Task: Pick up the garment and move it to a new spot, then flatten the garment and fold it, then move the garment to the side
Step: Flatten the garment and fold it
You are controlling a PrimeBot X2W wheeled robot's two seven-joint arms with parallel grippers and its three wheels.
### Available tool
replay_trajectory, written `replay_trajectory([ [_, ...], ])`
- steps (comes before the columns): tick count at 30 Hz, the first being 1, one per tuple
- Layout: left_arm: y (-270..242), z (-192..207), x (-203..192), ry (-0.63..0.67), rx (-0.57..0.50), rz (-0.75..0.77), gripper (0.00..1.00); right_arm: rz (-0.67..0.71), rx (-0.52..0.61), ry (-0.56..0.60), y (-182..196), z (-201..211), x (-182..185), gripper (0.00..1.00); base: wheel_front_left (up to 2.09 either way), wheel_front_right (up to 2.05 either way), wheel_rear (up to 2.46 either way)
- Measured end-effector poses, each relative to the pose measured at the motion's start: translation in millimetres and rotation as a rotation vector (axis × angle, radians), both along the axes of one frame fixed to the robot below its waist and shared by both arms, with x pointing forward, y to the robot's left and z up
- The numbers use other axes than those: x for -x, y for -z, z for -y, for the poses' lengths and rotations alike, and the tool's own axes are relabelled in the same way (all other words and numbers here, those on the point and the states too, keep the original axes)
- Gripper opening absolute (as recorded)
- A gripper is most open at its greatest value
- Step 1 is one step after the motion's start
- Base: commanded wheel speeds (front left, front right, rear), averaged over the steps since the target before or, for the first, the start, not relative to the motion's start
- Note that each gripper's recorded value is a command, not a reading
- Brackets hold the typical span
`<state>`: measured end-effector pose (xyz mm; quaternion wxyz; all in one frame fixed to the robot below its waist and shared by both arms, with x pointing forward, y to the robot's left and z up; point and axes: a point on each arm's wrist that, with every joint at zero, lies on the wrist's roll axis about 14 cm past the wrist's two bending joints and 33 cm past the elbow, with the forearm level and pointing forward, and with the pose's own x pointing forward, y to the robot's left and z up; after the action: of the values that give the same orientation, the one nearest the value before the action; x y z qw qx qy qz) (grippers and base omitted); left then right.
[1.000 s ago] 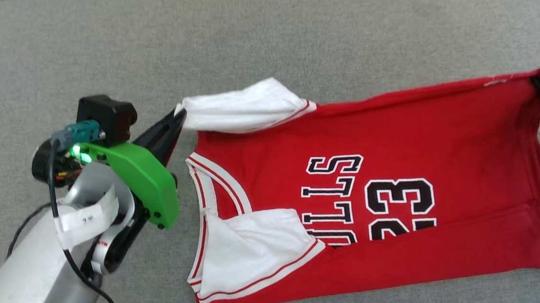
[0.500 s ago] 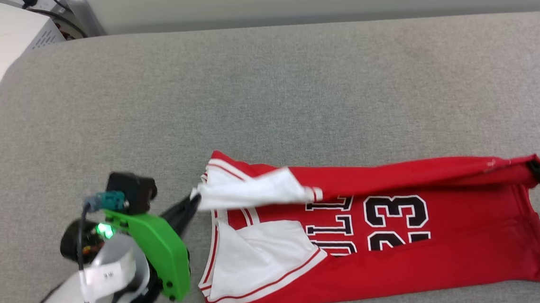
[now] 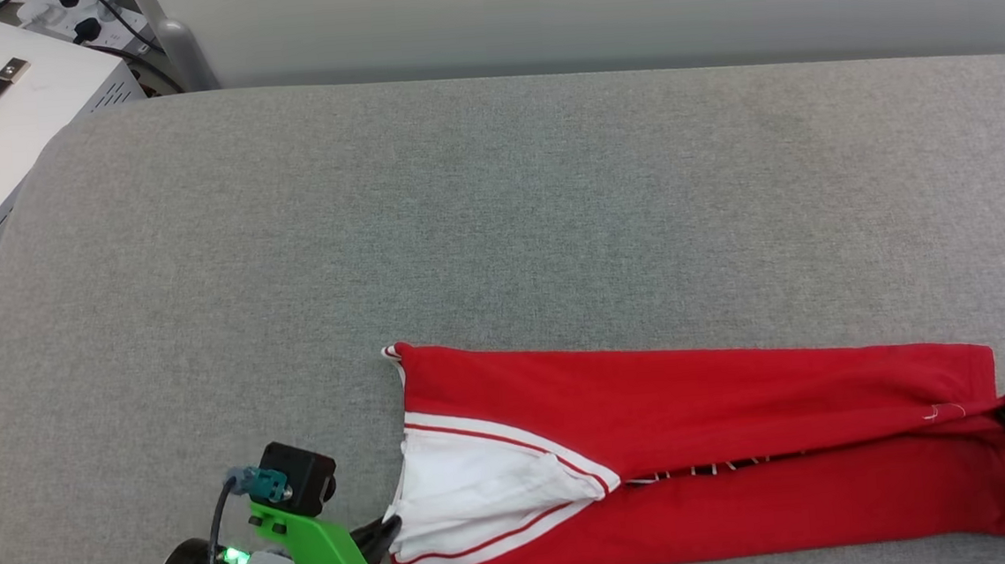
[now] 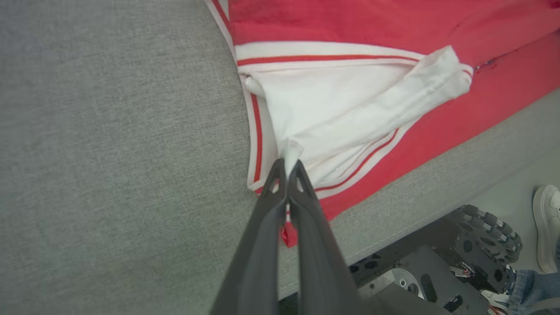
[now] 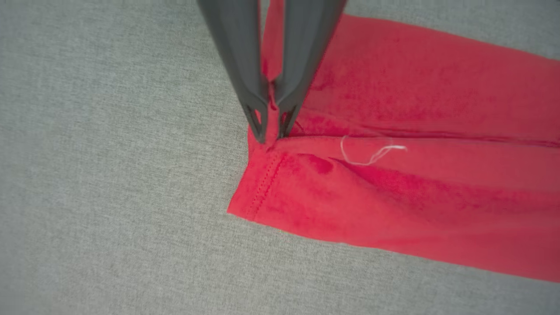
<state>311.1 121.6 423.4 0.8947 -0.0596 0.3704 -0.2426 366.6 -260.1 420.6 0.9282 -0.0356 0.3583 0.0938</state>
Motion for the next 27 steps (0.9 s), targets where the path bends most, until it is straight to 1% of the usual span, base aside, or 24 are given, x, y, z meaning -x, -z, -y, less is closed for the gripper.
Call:
replay_trajectory([
  [2, 7, -1, 3, -0.002, -0.003, -0.02, 0.0, -0.015, 0.006, -0.003, 4, 1, 2, 0.0, 0.0, 0.0, 0.0],
  [3, 10, 0, 4, 0.001, 0.0, -0.029, 0.0, -0.023, 0.008, -0.003, 6, 1, 3, 0.11, 0.0, 0.0, 0.0],
  [4, 13, 2, 6, 0.003, 0.003, -0.037, 0.0, -0.028, 0.008, -0.003, 8, 1, 4, 0.29, 0.0, 0.0, 0.0],
  [5, 16, 4, 7, 0.005, 0.007, -0.048, 0.0, -0.033, 0.005, 0.001, 10, 2, 4, 0.98, 0.0, 0.0, 0.0],
  [6, 19, 5, 9, 0.006, 0.011, -0.056, 0.0, -0.044, -0.009, 0.01, 13, 1, 5, 1.0, 0.0, 0.0, 0.0],
  [8, 24, 4, 8, -0.001, 0.006, -0.061, 1.0, -0.069, -0.026, 0.013, 18, -2, 7, 1.0, 0.0, 0.0, 0.0],
  [13, 28, 2, 6, -0.026, 0.005, -0.051, 1.0, -0.069, -0.057, 0.016, 17, -8, 7, 1.0, 0.0, 0.0, 0.0],
  [18, 11, 0, -6, -0.069, 0.038, 0.045, 1.0, -0.033, -0.093, 0.017, -1, -14, 5, 1.0, 0.0, 0.0, 0.0],
  [21, -10, 2, -17, -0.098, 0.08, 0.137, 1.0, 0.022, -0.11, 0.017, -23, -17, -1, 1.0, 0.0, 0.0, 0.0],
  [24, -46, -2, -37, -0.159, 0.135, 0.296, 1.0, 0.089, -0.13, 0.019, -47, -21, -7, 1.0, 0.0, 0.0, 0.0],
  [27, -77, -12, -53, -0.224, 0.156, 0.45, 1.0, 0.116, -0.136, 0.018, -60, -26, -8, 1.0, 0.0, 0.0, 0.0],
])
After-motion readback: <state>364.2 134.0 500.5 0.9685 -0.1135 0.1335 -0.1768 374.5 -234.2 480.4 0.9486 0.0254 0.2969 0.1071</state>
